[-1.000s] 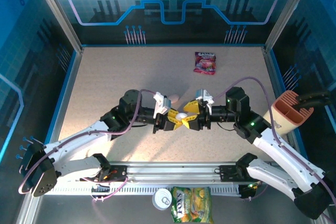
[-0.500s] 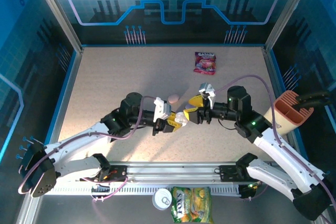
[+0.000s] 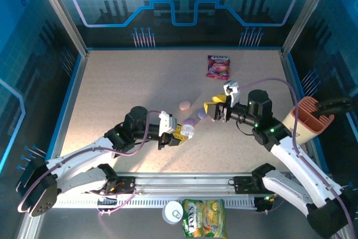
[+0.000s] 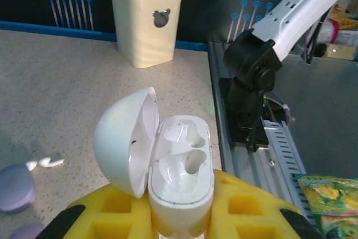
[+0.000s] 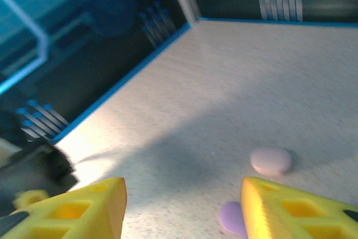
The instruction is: Insert the wireless bluetooth earbuds into the charging case
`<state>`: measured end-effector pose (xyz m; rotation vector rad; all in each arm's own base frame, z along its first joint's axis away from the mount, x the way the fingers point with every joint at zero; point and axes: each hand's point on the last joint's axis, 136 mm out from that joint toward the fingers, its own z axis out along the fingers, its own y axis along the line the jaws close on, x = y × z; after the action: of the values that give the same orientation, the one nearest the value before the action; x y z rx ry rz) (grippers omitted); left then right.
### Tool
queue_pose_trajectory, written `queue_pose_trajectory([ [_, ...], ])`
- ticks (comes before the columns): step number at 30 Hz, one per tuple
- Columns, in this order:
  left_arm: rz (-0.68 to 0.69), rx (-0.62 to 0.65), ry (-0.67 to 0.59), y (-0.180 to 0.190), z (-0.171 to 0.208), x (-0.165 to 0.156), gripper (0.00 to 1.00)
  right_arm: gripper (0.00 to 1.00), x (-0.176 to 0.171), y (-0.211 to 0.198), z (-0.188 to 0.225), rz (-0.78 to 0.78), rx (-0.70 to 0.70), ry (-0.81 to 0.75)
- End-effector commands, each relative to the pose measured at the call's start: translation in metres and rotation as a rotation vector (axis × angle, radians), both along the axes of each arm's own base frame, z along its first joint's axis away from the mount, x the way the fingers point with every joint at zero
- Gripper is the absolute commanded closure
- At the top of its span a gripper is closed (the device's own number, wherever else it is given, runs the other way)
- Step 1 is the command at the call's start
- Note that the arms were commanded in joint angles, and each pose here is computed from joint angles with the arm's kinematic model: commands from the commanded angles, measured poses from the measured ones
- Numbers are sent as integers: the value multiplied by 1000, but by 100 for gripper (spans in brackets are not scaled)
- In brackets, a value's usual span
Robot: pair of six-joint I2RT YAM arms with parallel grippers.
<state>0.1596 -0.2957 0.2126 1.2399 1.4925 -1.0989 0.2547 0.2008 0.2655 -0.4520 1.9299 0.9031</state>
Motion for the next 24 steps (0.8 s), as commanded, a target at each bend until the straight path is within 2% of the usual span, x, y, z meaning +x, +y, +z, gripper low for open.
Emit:
queue_pose_trajectory([
  [1,47,-60,-34,5,9,5,88,44,20,-26,-56,-179,-131,196],
  [4,63,-80,-32,8,8,6,87,46,28,-37,-98,-249,-232,350],
  [8,71,-79,-29,10,7,6,87,61,35,-46,-144,-299,-312,555],
  [12,75,-75,-33,11,6,6,87,66,37,-50,-181,-270,-393,691],
  [18,74,-67,-30,11,3,8,87,67,52,-51,-204,-225,-533,791],
  [24,80,-63,-27,11,2,9,87,68,66,-51,-220,-215,-603,827],
])
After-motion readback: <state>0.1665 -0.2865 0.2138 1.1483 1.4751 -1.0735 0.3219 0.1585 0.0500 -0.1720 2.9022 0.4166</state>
